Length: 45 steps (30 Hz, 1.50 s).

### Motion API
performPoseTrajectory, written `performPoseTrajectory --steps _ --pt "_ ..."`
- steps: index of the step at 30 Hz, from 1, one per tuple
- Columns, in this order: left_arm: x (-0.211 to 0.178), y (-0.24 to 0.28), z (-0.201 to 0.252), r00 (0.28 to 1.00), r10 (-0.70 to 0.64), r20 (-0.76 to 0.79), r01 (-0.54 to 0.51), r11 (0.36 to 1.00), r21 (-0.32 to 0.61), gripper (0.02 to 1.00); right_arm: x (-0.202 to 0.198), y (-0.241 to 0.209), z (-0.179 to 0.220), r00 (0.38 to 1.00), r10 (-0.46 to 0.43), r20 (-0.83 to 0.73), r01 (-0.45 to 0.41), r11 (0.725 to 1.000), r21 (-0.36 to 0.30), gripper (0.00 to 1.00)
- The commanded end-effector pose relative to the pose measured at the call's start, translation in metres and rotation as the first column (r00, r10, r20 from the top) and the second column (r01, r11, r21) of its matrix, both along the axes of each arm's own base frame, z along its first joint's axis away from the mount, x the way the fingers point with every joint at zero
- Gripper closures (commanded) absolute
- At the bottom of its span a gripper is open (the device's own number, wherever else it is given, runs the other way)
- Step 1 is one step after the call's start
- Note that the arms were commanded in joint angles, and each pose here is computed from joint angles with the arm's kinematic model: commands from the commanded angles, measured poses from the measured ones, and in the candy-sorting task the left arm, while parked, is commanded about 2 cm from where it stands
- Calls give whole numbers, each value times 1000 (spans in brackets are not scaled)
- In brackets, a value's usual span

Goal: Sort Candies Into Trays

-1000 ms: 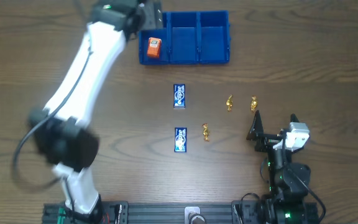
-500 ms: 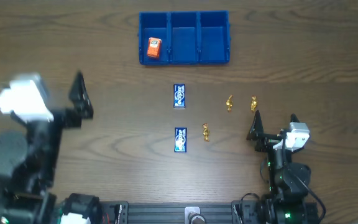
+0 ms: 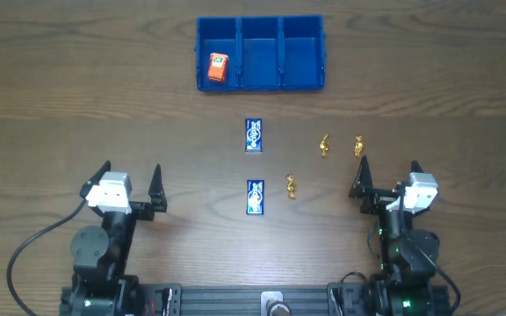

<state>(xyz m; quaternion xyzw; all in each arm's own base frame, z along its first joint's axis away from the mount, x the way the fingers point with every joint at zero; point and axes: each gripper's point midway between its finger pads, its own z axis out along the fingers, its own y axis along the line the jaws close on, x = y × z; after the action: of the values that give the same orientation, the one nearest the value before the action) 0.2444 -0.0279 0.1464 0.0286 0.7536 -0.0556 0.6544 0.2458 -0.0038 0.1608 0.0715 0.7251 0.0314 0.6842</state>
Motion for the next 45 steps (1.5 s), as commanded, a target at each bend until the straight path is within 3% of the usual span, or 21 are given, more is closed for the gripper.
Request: performPoseTrajectory --steps 1,25,29,30,32,33,35,40,42,43,45 --pt "-2 -3 -12 999 -20 -29 20 1000 -14 20 0 -1 -1 1000 -3 -1 3 1000 -4 3" --pt "-2 -3 -12 999 -20 -29 20 1000 -14 20 0 -1 -1 1000 -1 -1 1 1000 -3 3" --pt "-2 -3 -12 999 -20 -29 20 1000 -14 20 0 14 4 996 85 18 -86 996 15 3" --pt "-2 -3 -12 999 -20 -29 20 1000 -14 20 0 17 7 994 100 33 -101 994 52 3" --pt "-2 -3 -12 999 -20 -29 20 1000 -14 20 0 25 18 988 138 65 -147 975 165 3" --pt "-2 -3 -12 999 -20 -29 20 1000 -14 20 -1 31 25 984 168 64 -177 966 189 3" --pt "-2 -3 -12 999 -20 -29 20 1000 -14 20 -3 47 45 964 263 45 -267 943 198 3" --pt "-2 -3 -12 999 -20 -29 20 1000 -14 20 2 89 100 862 492 -123 -445 850 282 3" --pt "-2 -3 -12 999 -20 -29 20 1000 -14 20 10 108 118 786 592 -176 -516 786 341 3" --pt "-2 -3 -12 999 -20 -29 20 1000 -14 20 16 121 125 723 658 -213 -553 735 393 3" --pt "-2 -3 -12 999 -20 -29 20 1000 -14 20 26 131 124 656 698 -287 -543 701 462 3"
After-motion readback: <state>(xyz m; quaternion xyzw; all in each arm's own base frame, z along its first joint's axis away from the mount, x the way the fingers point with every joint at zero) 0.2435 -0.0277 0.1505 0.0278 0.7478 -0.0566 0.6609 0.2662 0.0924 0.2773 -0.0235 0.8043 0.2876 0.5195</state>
